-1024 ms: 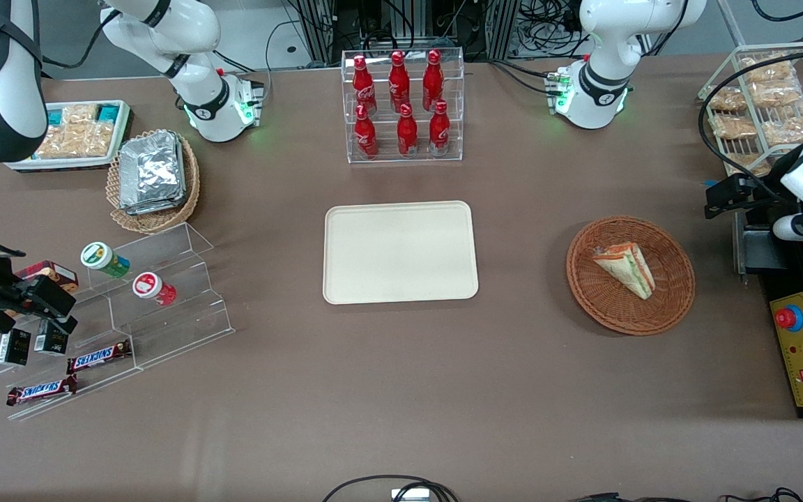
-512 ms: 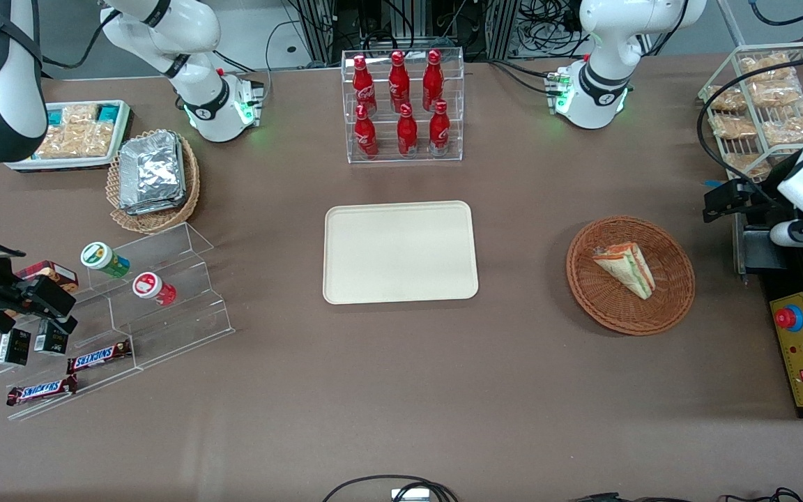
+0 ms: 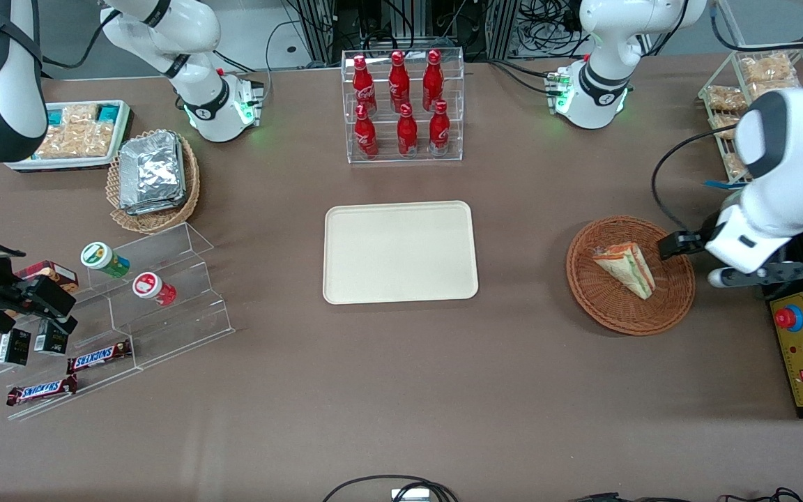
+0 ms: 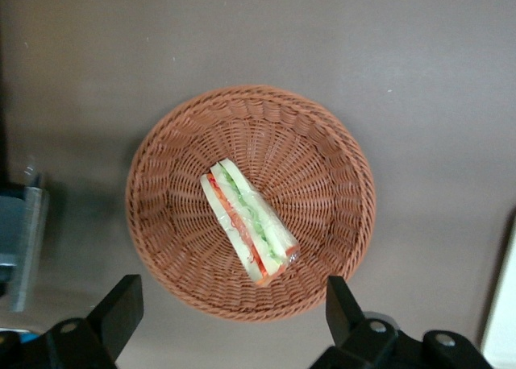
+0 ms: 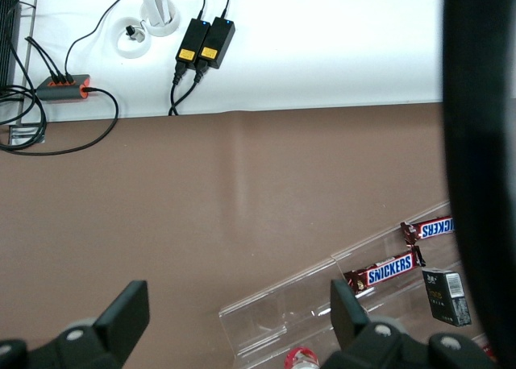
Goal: Place sandwich from basket to tray
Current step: 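Lower the open left gripper around the sandwich's upright edge, then close the left gripper on the sandwich and lift it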
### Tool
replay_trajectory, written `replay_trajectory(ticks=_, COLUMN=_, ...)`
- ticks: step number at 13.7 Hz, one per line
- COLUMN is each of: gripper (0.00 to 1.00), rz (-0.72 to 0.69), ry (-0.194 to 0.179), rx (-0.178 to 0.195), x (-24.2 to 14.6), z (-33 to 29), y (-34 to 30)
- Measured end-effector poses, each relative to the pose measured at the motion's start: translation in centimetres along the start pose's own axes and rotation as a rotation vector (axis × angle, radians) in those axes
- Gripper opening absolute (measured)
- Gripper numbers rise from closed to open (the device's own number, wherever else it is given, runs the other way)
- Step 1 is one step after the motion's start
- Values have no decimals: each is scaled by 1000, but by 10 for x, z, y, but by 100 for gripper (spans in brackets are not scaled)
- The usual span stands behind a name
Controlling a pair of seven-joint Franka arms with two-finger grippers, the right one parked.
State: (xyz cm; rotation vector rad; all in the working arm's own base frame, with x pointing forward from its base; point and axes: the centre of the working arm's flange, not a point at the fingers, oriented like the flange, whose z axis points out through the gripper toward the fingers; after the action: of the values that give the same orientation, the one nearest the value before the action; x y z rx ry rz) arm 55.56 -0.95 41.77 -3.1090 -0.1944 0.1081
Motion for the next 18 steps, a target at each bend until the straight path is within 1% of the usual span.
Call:
replay_trajectory(ticks=3, gripper=100, rz=-128, ry=17, rx=-4, x=-18, z=46, y=1)
replay_trajectory(ticks=7, gripper=100, rz=-280, ry=14, rx=-6, x=-29, z=74, y=4)
replay_trajectory(ticks=10, gripper=100, rz=-342, ry=33, rx=-15, x=-38, z=100, y=3)
replay_trajectory(ticks=13, gripper=100, rz=-381, ry=36, rx=-20, x=-47, z=131, y=3)
replay_trajectory(ticks=16, gripper=100, rz=-428, ry=37, rx=-26, x=-48, z=155, y=4)
replay_trajectory(ticks=18, gripper=100, rz=-434, ry=46, rx=-33, x=-50, z=173, y=4)
